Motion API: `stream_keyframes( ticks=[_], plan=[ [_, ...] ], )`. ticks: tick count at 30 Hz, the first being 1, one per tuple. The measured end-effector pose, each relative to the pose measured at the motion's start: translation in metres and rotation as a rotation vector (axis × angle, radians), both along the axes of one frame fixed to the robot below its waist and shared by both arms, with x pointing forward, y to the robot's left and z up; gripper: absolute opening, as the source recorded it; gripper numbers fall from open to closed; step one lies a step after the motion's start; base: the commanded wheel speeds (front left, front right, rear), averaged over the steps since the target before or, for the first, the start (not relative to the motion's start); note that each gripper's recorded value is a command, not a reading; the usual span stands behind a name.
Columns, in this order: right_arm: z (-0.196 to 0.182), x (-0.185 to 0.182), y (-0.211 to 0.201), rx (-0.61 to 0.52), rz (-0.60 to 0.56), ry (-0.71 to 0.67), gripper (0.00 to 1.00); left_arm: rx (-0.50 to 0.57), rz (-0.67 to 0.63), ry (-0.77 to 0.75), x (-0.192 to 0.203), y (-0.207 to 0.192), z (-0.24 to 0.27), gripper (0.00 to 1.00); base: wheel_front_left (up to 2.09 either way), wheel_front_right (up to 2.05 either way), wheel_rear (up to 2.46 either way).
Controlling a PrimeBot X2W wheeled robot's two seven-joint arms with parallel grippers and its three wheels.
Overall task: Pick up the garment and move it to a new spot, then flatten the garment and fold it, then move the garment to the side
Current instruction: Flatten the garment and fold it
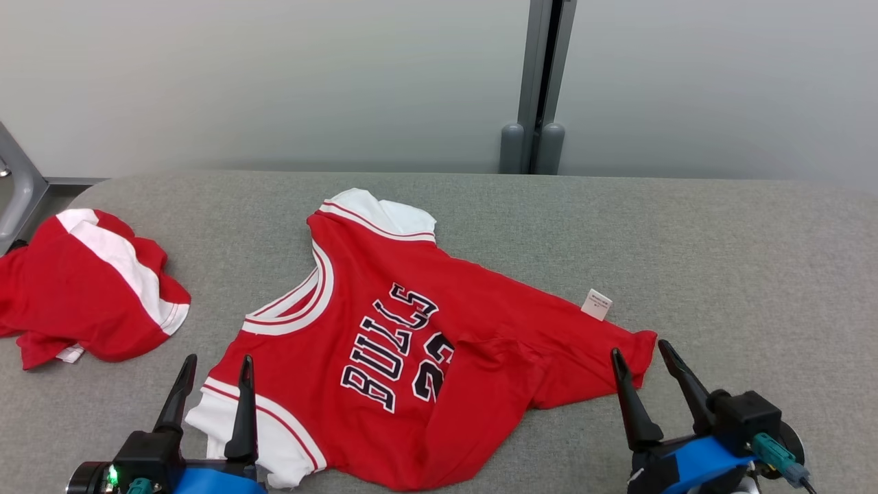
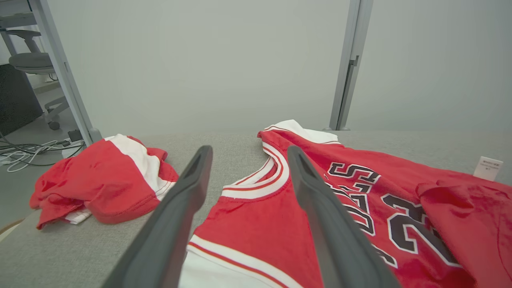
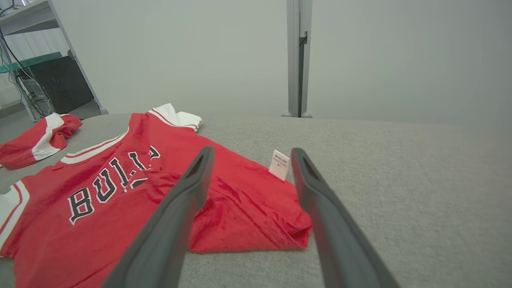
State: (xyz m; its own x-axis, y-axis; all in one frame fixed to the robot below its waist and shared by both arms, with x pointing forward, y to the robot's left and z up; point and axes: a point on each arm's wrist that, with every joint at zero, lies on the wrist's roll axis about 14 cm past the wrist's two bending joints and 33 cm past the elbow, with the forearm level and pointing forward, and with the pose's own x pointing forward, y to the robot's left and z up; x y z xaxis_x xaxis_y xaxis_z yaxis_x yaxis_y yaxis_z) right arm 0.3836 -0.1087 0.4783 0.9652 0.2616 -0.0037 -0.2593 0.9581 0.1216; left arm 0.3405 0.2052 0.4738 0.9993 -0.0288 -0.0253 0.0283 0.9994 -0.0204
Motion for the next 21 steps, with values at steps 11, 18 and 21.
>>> stream_keyframes(
  ticks=[11,18,21],
  plan=[
    [-0.013,0.024,0.06,-0.075,0.191,0.038,1.0,-0.005,0.028,-0.009,0.006,0.007,0.003,1.0,0.0,0.0,0.0],
    [-0.05,0.03,0.081,-0.156,0.277,0.149,1.0,-0.008,0.037,-0.006,0.008,0.01,0.003,1.0,0.0,0.0,0.0],
    [-0.064,0.032,0.083,-0.183,0.294,0.193,1.0,-0.011,0.045,-0.006,0.01,0.013,0.003,1.0,0.0,0.0,0.0]
  ],
)
